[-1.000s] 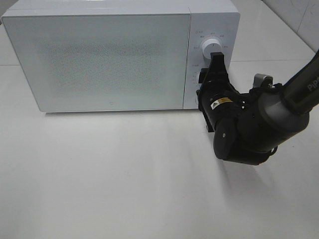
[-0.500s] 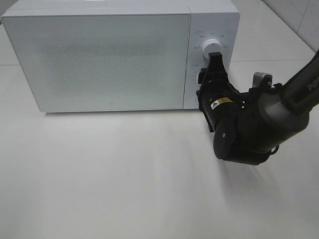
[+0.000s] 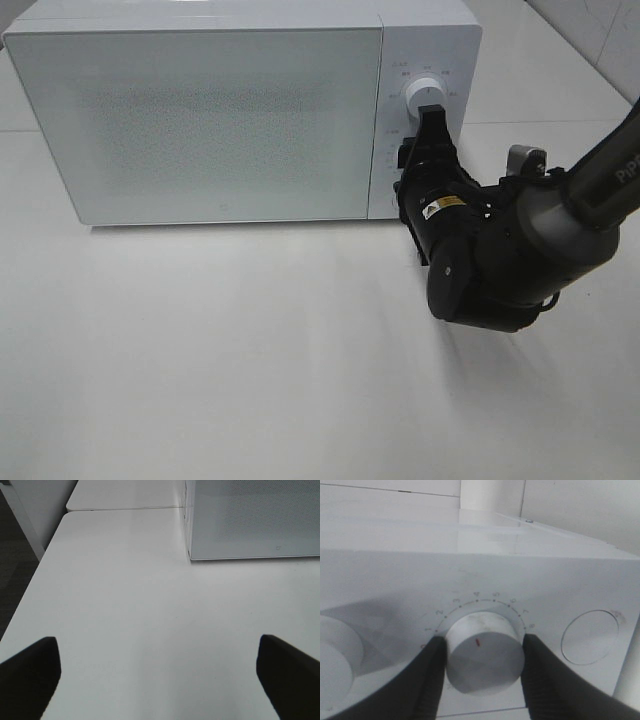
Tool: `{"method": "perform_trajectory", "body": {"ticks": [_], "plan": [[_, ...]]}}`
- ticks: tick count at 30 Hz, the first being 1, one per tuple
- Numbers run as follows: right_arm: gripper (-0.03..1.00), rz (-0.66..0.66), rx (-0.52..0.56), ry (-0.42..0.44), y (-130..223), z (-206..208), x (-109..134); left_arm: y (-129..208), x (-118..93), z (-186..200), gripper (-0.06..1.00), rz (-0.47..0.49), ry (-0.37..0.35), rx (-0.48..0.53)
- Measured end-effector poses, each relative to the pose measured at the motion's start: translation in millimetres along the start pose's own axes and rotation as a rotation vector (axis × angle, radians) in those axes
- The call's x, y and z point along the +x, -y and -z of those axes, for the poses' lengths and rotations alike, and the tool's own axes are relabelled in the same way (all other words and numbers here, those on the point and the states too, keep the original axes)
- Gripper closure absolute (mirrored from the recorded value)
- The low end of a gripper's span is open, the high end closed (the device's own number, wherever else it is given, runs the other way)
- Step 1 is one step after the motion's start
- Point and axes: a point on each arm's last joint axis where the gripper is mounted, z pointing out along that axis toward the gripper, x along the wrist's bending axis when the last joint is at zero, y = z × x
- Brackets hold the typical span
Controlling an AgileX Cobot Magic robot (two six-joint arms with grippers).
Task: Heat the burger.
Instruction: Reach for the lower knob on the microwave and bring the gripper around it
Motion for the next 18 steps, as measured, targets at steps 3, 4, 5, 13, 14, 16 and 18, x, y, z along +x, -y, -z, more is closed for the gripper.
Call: {"method": "perform_trajectory", "body": {"ticks": [3,4,5,13,14,16,18], "plan": [[0.53,0.0,0.0,0.0,0.0,0.0,0.0,0.0,0.0,0.0,-0.05,0.0,0.0,0.0],[0.53,0.0,0.0,0.0,0.0,0.0,0.0,0.0,0.0,0.0,-0.05,0.0,0.0,0.0],[0.52,-0.003,-0.003,0.001,-0.3,0.0,-0.1,0.0,0.0,0.0,-0.05,0.0,0.0,0.0],[0.52,-0.002,-0.009,0.004,-0.6,0.2,-0.3,0.0,0.0,0.0,-0.05,0.0,0.0,0.0],[0.52,-0.002,-0.009,0.004,-0.6,0.2,-0.3,0.0,0.0,0.0,-0.05,0.0,0.0,0.0],[0.5,-0.003,-0.01,0.003,-0.6,0.0,-0.1,0.0,0.0,0.0,-0.05,0.0,0.0,0.0],[0.49,-0.002,-0.007,0.002,-0.3,0.0,0.0,0.0,0.0,0.0,-0.05,0.0,0.0,0.0]]}}
